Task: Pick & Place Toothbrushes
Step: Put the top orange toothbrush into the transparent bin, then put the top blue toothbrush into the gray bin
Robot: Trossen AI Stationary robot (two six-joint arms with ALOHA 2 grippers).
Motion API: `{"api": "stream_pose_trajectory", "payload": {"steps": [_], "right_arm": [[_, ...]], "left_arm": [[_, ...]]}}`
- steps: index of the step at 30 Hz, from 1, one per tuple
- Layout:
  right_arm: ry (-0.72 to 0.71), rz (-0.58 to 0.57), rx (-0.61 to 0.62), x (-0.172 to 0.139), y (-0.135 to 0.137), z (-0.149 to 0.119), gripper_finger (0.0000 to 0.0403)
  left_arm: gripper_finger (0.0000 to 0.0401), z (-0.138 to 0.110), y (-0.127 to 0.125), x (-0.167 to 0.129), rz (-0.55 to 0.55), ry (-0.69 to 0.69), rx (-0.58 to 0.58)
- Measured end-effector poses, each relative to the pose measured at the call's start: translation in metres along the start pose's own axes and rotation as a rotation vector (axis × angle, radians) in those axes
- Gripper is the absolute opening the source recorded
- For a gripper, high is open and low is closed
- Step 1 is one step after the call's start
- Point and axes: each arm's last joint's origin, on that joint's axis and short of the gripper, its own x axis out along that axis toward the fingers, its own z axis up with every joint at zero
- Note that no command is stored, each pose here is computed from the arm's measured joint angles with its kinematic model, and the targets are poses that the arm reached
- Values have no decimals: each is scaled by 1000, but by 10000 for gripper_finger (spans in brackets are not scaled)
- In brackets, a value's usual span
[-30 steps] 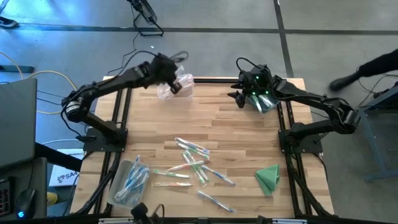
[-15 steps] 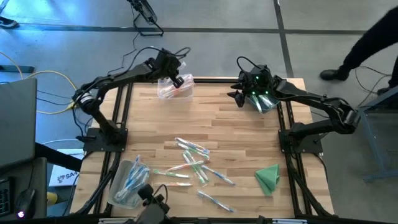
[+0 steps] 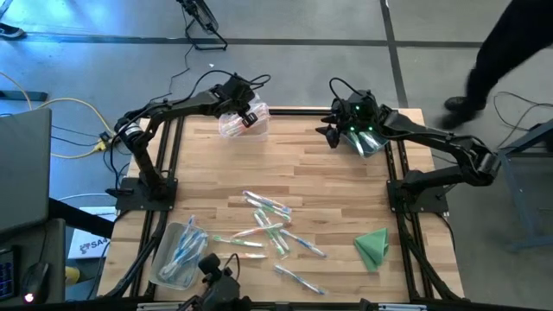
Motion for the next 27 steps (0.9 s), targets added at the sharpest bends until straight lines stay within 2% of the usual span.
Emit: {"api": "stream_pose_trajectory", "payload": {"steps": [5, 13, 17, 23, 27], "right_arm": [[0, 0, 0, 0, 0, 0, 226], [1, 1, 0, 0, 0, 0, 226], [1, 1, -1, 0, 0, 0, 226], [1, 1, -3, 0, 0, 0, 226], [1, 1, -3, 0, 0, 0, 226]], "left_arm": [[41, 0, 0, 0, 0, 1, 0], [131, -5, -1, 0, -7, 53, 10], [160, -4, 0, -3, -4, 51, 11], [159, 14, 9, -25, -3, 38, -2], [137, 21, 11, -44, -48, 8, -77]]}}
